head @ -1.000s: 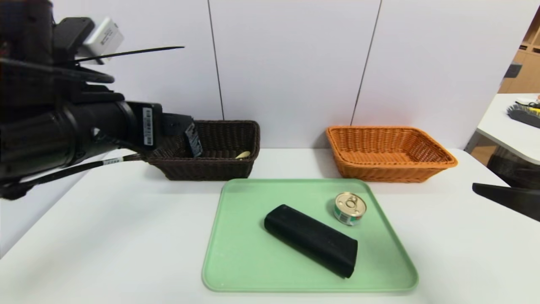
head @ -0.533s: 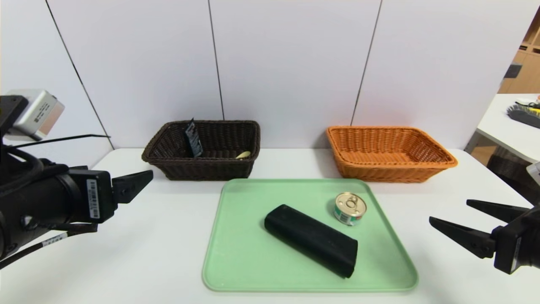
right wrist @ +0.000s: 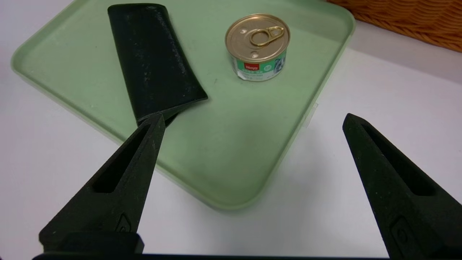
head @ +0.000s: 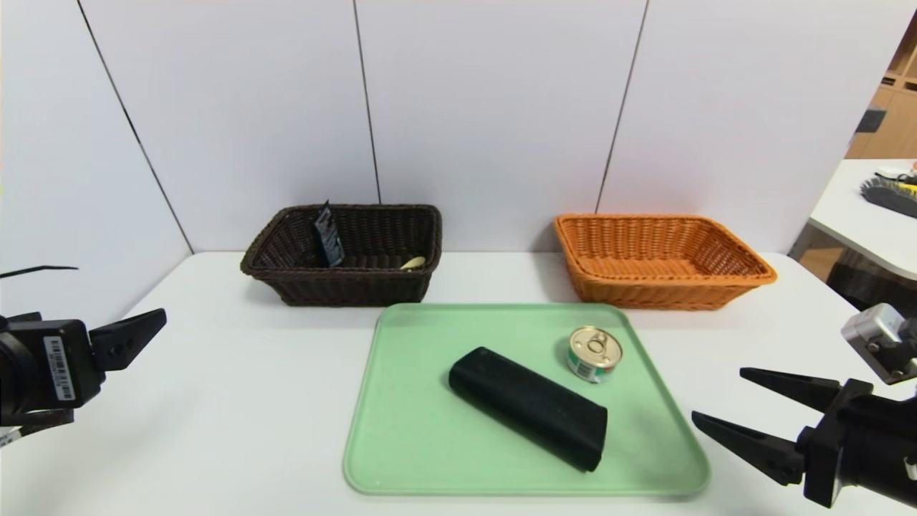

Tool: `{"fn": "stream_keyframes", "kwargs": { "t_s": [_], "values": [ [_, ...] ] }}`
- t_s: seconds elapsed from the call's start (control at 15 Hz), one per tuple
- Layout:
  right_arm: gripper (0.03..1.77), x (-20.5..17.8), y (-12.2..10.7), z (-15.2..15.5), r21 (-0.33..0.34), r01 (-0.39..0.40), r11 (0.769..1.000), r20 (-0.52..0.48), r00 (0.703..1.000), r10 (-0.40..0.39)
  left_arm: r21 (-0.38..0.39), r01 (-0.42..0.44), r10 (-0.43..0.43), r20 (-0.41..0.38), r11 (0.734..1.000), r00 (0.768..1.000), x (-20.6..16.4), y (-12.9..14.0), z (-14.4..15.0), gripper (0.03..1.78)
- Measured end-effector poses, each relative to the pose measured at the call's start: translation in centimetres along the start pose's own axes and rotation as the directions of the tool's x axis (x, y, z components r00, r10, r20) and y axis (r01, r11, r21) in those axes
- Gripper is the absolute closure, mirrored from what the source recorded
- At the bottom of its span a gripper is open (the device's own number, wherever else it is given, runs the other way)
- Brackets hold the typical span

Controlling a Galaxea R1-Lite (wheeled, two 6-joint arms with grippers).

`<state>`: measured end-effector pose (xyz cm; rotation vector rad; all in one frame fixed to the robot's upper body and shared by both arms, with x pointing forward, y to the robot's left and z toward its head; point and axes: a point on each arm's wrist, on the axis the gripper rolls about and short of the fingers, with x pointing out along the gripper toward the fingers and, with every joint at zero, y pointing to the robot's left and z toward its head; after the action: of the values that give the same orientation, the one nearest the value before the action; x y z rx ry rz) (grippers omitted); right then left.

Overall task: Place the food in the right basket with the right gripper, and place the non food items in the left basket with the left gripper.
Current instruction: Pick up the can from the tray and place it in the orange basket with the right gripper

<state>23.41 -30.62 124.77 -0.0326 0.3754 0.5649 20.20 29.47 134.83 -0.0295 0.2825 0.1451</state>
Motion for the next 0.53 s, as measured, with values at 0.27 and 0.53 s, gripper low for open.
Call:
{"fn": "stream_keyframes", "kwargs": {
  "t_s": [0.27, 0.53],
  "values": [
    [0.1, 2.4, -0.8, 0.3, -0.043, -0.011, 0.999, 0.035, 0.999, 0.013, -0.014, -0.024, 0.024, 0.012, 1.0, 1.0, -0.6, 0.9, -0.6, 0.12],
    [0.1, 5.4, -1.3, 0.2, -0.106, -0.03, 0.994, 0.056, 0.998, 0.036, -0.023, -0.023, 0.024, 0.024, 0.999, 0.999, -0.9, 1.1, -0.5, 0.12]
  ]
}}
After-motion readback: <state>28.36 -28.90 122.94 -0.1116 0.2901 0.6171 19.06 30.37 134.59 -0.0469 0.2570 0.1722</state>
